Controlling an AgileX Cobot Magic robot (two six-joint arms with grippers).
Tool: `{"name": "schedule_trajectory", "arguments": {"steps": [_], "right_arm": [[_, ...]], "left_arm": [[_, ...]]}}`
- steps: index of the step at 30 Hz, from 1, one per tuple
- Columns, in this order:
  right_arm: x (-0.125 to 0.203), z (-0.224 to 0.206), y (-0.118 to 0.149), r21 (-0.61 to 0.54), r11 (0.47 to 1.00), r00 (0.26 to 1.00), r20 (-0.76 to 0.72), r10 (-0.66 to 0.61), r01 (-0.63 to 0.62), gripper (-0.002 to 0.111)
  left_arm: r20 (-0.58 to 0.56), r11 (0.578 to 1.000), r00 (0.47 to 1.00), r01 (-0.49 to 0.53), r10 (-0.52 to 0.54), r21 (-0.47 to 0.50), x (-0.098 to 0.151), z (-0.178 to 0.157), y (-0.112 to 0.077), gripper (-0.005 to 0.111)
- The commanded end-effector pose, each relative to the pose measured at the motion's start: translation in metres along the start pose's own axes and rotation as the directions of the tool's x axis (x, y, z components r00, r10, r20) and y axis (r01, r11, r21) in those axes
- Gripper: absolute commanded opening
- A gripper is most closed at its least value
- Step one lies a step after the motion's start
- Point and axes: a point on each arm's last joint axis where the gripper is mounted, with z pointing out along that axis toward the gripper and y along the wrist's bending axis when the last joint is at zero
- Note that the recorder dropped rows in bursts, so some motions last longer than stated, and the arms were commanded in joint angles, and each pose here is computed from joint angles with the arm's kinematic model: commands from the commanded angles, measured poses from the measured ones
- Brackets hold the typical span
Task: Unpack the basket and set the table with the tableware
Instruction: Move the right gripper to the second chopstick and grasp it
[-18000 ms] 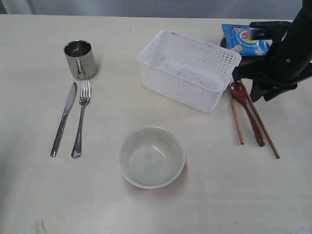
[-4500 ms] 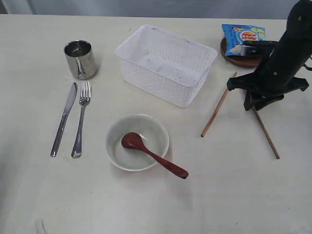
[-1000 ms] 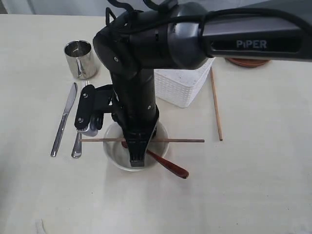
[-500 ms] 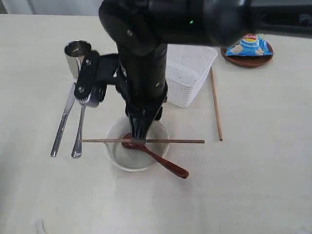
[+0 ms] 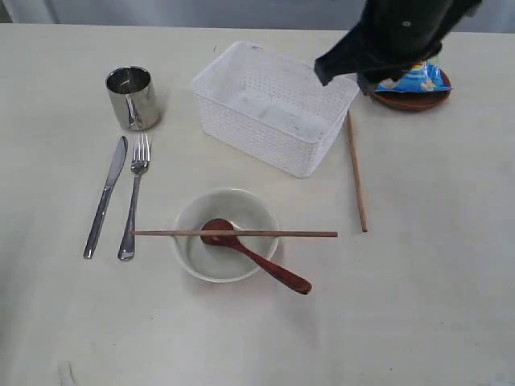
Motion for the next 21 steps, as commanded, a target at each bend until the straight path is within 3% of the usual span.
{"name": "schedule_trajectory", "arguments": {"steps": [1,7,21], "right_arm": [[0.019,0.045,-0.015,-0.062,0.979,0.981,-0.017,0.195,-0.195,0.038],[0.039,0.088,-0.002,-0.134,0.957,0.966,-0.037,0.255,-0.258,0.038],[0.049,0.132,0.008,-0.114,0.961,0.958,-0.167,0.232,-0.253,0.038]], "left_arm": [[0.0,1.0,1.0,0.0,0.0,0.005,0.001,0.0,0.0,0.0],[0.001,1.0,1.0,-0.001,0.001,0.004,0.001,0.0,0.0,0.0],[0.001,1.0,1.0,-0.001,0.001,0.004,0.001,0.0,0.0,0.0]]}}
